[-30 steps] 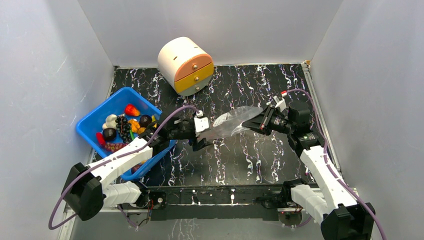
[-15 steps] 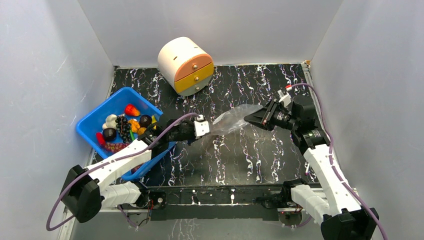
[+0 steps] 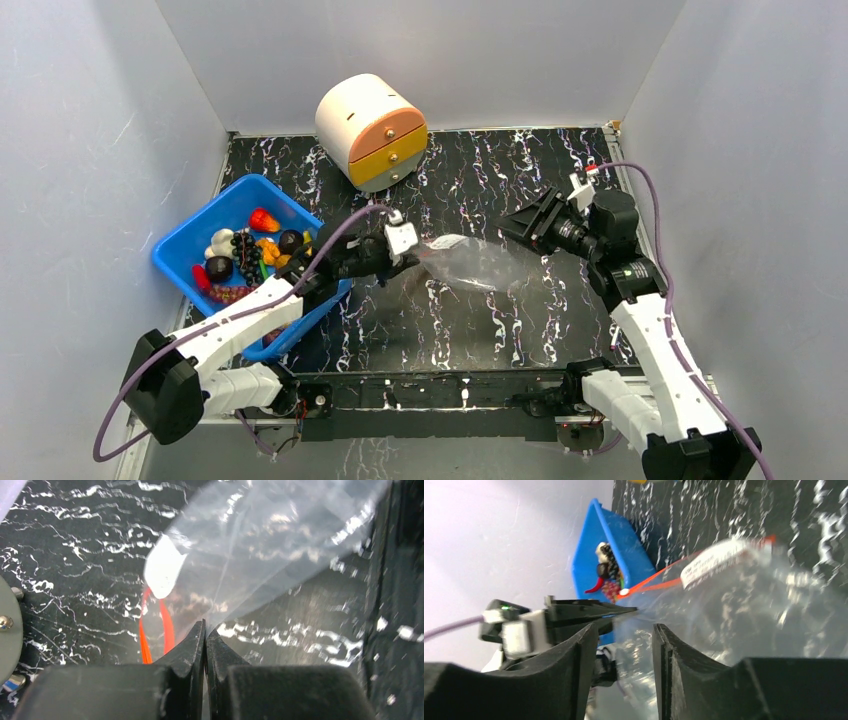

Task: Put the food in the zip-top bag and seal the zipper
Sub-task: Pick up the zipper food storage bag at the center of the board.

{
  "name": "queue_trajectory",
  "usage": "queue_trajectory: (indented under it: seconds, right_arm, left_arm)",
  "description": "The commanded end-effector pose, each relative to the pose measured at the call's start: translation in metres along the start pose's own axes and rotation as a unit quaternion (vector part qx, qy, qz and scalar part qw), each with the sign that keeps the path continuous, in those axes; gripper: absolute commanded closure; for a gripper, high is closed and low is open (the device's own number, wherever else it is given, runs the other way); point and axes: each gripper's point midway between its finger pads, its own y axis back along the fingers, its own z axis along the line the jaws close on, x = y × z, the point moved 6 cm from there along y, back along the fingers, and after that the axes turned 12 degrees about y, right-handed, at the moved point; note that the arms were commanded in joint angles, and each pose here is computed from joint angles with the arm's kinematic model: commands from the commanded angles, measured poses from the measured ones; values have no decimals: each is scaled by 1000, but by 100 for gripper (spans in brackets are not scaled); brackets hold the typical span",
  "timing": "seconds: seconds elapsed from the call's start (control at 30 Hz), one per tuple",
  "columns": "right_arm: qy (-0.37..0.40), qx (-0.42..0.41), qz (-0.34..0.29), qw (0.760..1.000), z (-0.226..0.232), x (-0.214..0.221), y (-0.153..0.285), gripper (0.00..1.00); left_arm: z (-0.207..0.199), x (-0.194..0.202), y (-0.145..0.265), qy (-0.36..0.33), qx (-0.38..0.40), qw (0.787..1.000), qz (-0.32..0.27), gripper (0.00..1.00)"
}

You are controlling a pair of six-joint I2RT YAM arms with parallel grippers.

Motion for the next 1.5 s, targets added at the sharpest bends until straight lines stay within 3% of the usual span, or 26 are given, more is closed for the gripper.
queue_trajectory:
  seconds: [0.0, 0.17, 0.33, 0.53, 0.8, 1.03, 1.23, 1.47]
  right_arm:
    - [131, 9, -112, 985, 17, -30, 19, 56]
    - [190, 10, -182, 965, 33, -46, 37, 54]
    - [240, 11, -227, 944, 51, -64, 50, 53]
    - [265, 6, -207, 942, 49, -62, 46, 51]
    - [292, -16, -220, 931, 66, -63, 58, 49]
    - [289, -19, -204, 935, 49, -51, 49, 49]
    - [311, -26, -194, 930, 44, -46, 46, 48]
    - [352, -32, -195, 915, 7, -28, 20, 46]
  left_arm:
    - [-5, -66, 4, 114, 8, 988, -108, 100]
    - [0, -87, 5, 262, -32, 955, -138, 100]
    - [2, -100, 4, 332, -45, 935, -112, 100]
    - [1, -101, 7, 411, -69, 903, -101, 100]
    - [0, -110, 15, 516, -97, 848, -77, 100]
    - [-1, -124, 14, 594, -101, 795, -73, 100]
    - [2, -119, 17, 663, -127, 731, -100, 100]
    - [10, -120, 28, 699, -157, 681, -150, 100]
